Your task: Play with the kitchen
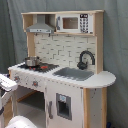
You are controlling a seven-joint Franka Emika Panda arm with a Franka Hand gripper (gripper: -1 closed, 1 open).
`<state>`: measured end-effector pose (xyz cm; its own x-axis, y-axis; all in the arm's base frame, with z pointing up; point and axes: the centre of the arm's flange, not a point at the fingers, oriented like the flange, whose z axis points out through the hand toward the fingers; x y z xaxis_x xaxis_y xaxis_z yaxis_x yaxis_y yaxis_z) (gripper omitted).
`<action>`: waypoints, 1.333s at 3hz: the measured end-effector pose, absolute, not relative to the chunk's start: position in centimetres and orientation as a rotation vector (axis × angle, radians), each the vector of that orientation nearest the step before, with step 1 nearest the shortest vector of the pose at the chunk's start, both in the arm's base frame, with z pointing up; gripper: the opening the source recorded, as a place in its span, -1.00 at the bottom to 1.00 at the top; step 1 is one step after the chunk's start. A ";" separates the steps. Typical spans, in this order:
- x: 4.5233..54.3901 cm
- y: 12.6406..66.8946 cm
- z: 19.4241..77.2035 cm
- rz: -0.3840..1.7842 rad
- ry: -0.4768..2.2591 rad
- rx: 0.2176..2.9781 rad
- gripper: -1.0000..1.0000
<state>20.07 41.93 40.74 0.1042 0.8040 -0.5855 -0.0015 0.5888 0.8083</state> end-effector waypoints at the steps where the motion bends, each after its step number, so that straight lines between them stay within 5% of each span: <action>1: 20.4 39.6 39.9 0.726 1.364 0.782 1.00; 4: 22.3 35.1 36.2 0.841 1.416 0.849 1.00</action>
<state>22.28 35.08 36.21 -0.0096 0.8836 -0.4682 0.0118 0.4683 0.8835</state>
